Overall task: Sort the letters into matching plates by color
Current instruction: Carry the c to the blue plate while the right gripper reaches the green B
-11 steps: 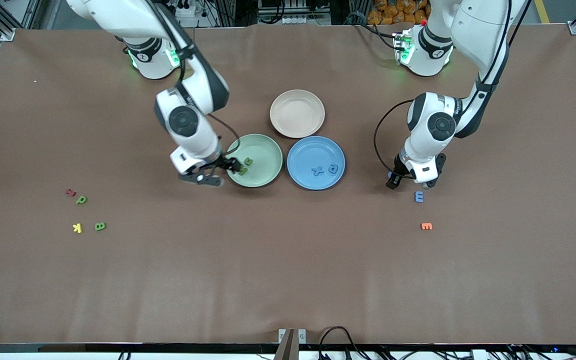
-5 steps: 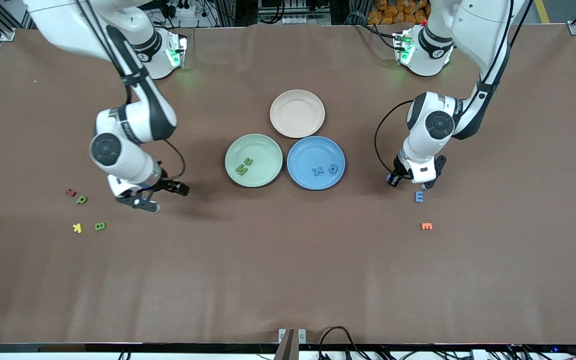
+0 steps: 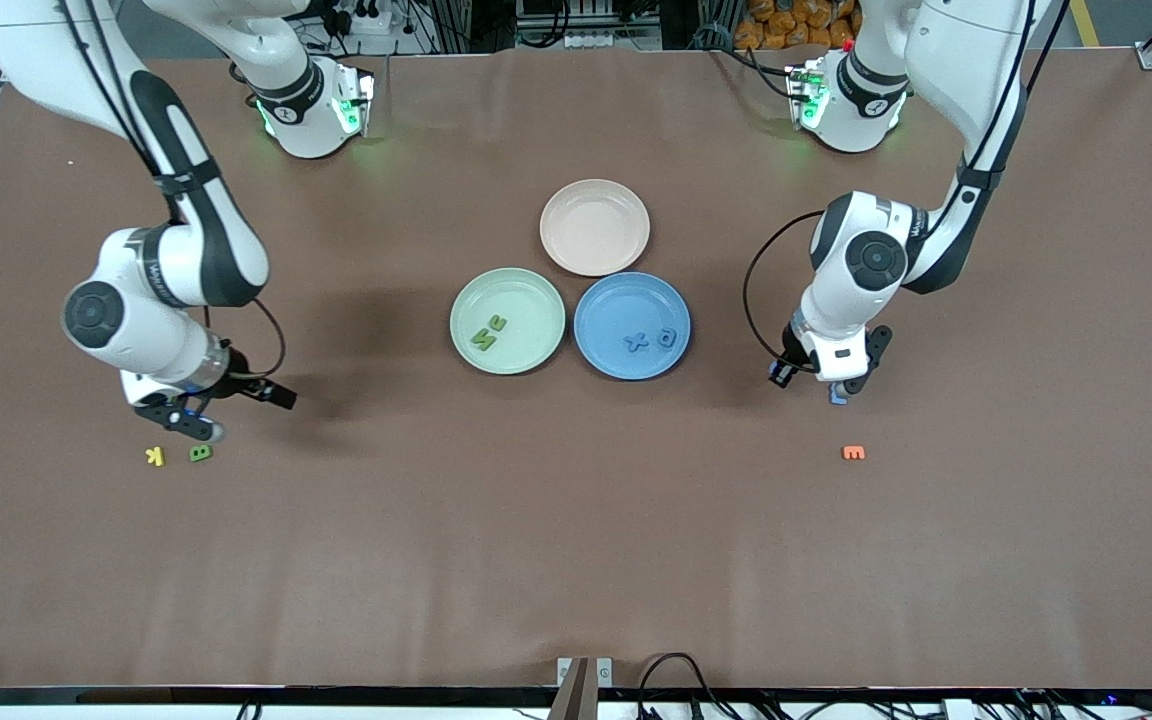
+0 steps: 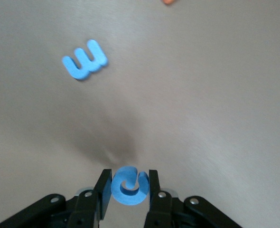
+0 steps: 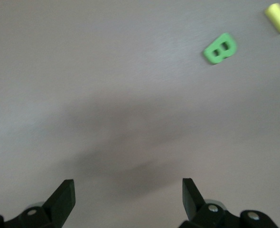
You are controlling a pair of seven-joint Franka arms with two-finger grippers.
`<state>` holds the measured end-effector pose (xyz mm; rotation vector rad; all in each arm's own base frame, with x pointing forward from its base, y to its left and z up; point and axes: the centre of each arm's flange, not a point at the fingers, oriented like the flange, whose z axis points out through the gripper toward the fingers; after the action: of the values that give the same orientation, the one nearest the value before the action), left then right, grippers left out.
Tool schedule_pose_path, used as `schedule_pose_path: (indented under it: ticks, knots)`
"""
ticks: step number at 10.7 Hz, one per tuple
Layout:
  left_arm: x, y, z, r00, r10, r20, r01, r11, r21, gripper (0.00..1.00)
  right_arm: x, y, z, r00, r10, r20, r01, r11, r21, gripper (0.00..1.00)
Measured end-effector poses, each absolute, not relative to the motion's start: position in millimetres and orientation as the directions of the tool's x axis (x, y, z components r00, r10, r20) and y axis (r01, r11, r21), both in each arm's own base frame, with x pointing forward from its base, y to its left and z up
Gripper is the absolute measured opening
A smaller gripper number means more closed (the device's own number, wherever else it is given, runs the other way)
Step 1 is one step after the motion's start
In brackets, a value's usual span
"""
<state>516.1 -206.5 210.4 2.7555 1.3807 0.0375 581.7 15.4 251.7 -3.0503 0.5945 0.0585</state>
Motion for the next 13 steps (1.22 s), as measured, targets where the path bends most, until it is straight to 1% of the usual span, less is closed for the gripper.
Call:
schedule_pose_path:
  ticks: [4, 6, 9, 11, 13]
  knots:
    - [533.7, -266.4, 250.4, 0.662, 0.749, -0.013, 0.748, -0.661, 0.051, 0.36, 588.1, -42.2, 246.4, 0.884, -0.466, -0.037, -0.466, -0.884, -0.016, 1.0]
    - [531.5, -301.1, 265.1, 0.684, 0.73, -0.012, 0.729, -0.682, 0.063, 0.36, 594.0, -74.7, 240.8, 0.858, -0.512, -0.034, -0.513, -0.858, -0.015, 1.0]
    - [508.9, -367.5, 269.8, 0.709, 0.705, -0.017, 0.704, -0.706, 0.079, 0.36, 611.5, -97.6, 224.9, 0.829, -0.559, -0.035, -0.56, -0.828, -0.024, 1.0]
    - [482.7, -407.2, 263.4, 0.735, 0.678, -0.022, 0.677, -0.732, 0.073, 0.36, 625.0, -100.7, 214.6, 0.81, -0.584, -0.041, -0.586, -0.809, -0.047, 1.0]
    - [461.8, -433.5, 249.1, 0.766, 0.642, -0.026, 0.642, -0.764, 0.053, 0.36, 635.3, -111.3, 206.3, 0.802, -0.596, -0.033, -0.597, -0.801, -0.043, 1.0]
